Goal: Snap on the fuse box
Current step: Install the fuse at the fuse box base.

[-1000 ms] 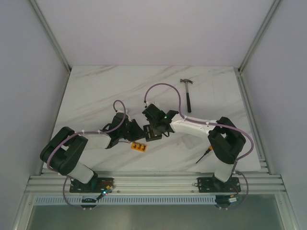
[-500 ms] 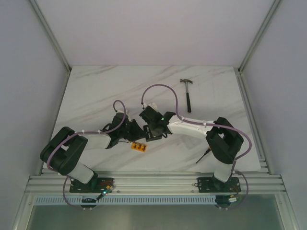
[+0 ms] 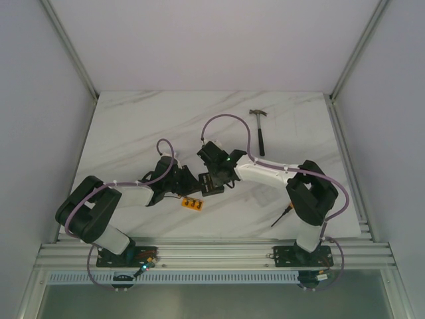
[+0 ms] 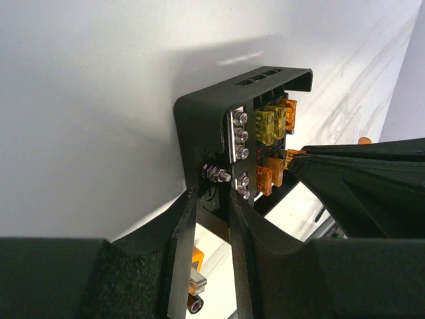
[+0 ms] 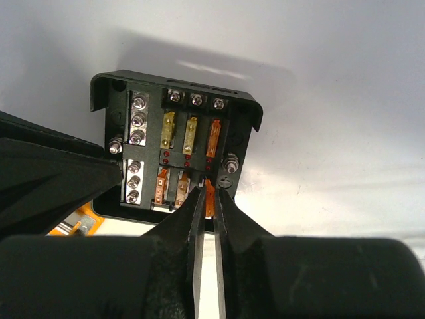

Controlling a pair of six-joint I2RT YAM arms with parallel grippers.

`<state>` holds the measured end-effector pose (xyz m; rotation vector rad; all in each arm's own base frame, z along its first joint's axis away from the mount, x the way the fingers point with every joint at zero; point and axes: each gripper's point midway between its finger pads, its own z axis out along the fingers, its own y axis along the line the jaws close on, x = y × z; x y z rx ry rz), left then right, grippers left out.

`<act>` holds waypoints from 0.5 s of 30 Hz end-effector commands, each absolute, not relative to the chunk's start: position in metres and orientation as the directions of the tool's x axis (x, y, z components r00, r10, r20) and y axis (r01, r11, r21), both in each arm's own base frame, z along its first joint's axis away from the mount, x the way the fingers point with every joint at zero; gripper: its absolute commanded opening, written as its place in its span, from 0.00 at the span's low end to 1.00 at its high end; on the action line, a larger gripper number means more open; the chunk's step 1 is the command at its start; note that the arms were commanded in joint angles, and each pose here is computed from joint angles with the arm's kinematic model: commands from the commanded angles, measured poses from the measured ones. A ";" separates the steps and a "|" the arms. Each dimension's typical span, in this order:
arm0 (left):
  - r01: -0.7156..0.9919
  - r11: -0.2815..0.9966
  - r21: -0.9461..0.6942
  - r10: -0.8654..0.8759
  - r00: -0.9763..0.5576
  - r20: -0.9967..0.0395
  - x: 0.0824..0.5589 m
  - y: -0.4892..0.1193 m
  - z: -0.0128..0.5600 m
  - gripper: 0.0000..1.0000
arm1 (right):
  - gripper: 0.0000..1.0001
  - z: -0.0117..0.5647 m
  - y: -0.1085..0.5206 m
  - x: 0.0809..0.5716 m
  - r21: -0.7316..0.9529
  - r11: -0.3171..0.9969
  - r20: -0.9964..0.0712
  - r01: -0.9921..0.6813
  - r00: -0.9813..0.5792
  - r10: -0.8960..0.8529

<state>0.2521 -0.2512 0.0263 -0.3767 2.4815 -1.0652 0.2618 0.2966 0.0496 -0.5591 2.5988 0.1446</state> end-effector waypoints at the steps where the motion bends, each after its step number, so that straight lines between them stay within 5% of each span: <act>1: -0.104 0.696 -0.711 -0.386 -0.889 -0.248 0.243 -0.247 0.016 0.35 | 0.15 0.029 0.274 0.241 -0.035 0.911 -0.326 -0.411 -0.857 -0.400; 4: -0.105 0.695 -0.711 -0.386 -0.889 -0.246 0.243 -0.247 0.015 0.35 | 0.14 0.028 0.277 0.239 -0.021 0.907 -0.313 -0.421 -0.859 -0.406; 8: -0.104 0.695 -0.711 -0.385 -0.890 -0.246 0.243 -0.247 0.016 0.35 | 0.00 0.025 0.280 0.235 -0.005 0.897 -0.289 -0.441 -0.858 -0.424; 15: -0.106 0.694 -0.712 -0.386 -0.890 -0.243 0.243 -0.248 0.015 0.35 | 0.00 0.032 0.278 0.249 -0.064 0.898 -0.385 -0.435 -0.820 -0.425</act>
